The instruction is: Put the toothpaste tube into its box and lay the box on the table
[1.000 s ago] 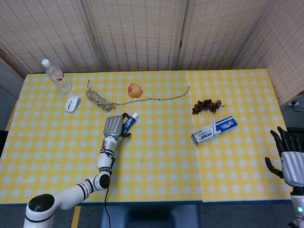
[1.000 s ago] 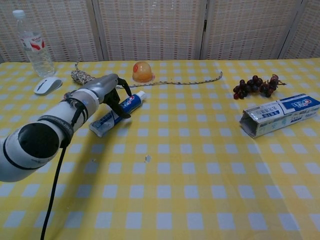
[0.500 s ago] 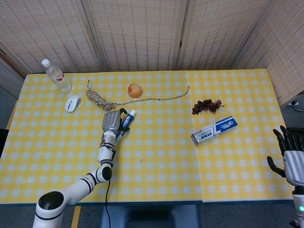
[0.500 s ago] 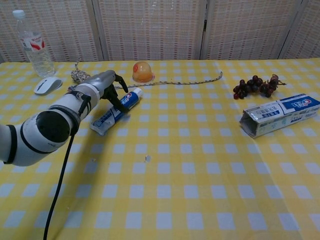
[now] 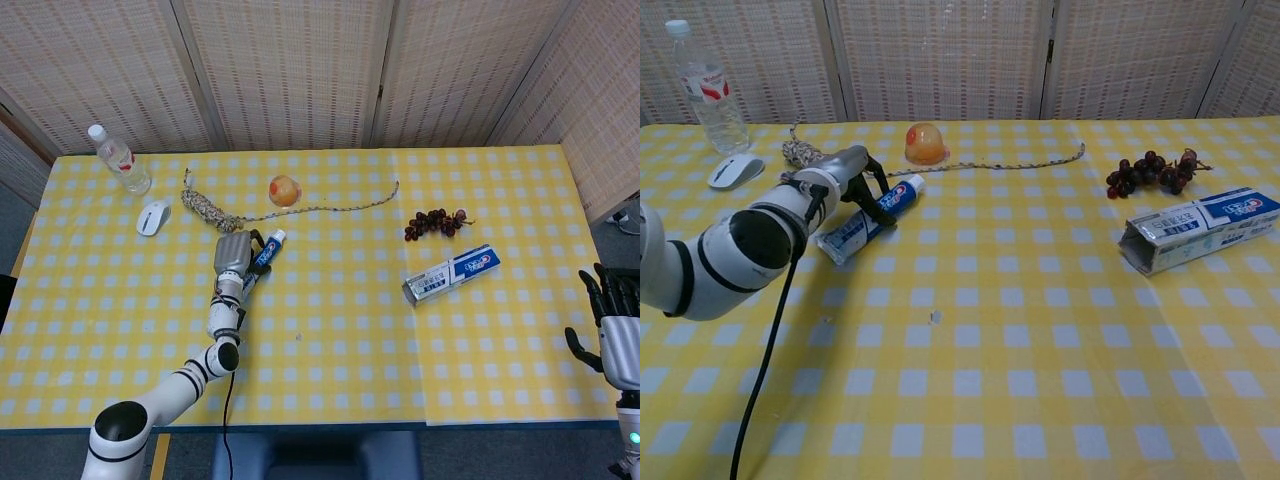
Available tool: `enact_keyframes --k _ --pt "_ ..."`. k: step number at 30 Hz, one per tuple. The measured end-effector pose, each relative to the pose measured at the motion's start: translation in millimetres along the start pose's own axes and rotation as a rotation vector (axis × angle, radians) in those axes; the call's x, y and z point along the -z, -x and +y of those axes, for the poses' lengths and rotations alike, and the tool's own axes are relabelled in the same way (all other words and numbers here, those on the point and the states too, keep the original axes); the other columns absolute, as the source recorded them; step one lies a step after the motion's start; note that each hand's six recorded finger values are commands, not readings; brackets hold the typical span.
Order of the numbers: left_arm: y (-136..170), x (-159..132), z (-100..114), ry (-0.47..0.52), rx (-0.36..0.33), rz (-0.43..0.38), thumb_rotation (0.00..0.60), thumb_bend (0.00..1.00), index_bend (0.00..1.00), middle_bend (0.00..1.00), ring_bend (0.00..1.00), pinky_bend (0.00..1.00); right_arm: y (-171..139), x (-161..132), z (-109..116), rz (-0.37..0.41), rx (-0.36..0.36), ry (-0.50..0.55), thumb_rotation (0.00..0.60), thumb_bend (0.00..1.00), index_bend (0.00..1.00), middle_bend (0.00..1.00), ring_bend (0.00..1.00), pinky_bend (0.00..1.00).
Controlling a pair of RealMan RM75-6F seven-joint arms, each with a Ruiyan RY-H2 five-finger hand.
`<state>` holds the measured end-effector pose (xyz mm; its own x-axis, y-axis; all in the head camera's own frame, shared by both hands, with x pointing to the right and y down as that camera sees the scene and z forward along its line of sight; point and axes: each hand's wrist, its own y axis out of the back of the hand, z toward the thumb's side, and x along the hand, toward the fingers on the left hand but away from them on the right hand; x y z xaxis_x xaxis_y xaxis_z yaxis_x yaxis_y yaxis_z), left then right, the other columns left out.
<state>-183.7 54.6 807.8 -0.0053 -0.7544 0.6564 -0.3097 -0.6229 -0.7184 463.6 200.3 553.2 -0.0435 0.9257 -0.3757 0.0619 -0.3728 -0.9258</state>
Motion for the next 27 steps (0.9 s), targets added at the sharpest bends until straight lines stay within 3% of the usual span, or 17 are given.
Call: enact_keyframes --k 6,11,17,21,27 --pt "3 -1 4 0.018 -0.030 -0.010 0.600 0.67 0.85 1.00 1.00 1.00 0 -2 -1 0.005 -0.003 -0.003 0.600 0.41 0.00 0.00 0.00 0.00" --pt "6 -1 8 0.037 -0.050 -0.026 0.600 0.73 0.88 1.00 1.00 1.00 -1 -3 -1 0.011 -0.003 -0.002 0.600 0.41 0.00 0.00 0.00 0.00" --pt "12 -2 16 0.059 -0.068 -0.061 0.600 0.88 0.91 1.00 1.00 1.00 -3 -5 -2 0.022 -0.005 0.001 0.600 0.41 0.00 0.00 0.00 0.00" --pt "18 -6 23 0.067 -0.081 -0.098 0.600 0.88 0.92 1.00 1.00 1.00 -4 -7 -2 0.030 -0.006 0.002 0.600 0.41 0.00 0.00 0.00 0.00" --pt "30 -11 38 0.154 -0.099 -0.148 0.600 0.83 0.93 1.00 1.00 1.00 -6 -8 -1 0.038 -0.008 0.005 0.600 0.41 0.00 0.00 0.00 0.00"
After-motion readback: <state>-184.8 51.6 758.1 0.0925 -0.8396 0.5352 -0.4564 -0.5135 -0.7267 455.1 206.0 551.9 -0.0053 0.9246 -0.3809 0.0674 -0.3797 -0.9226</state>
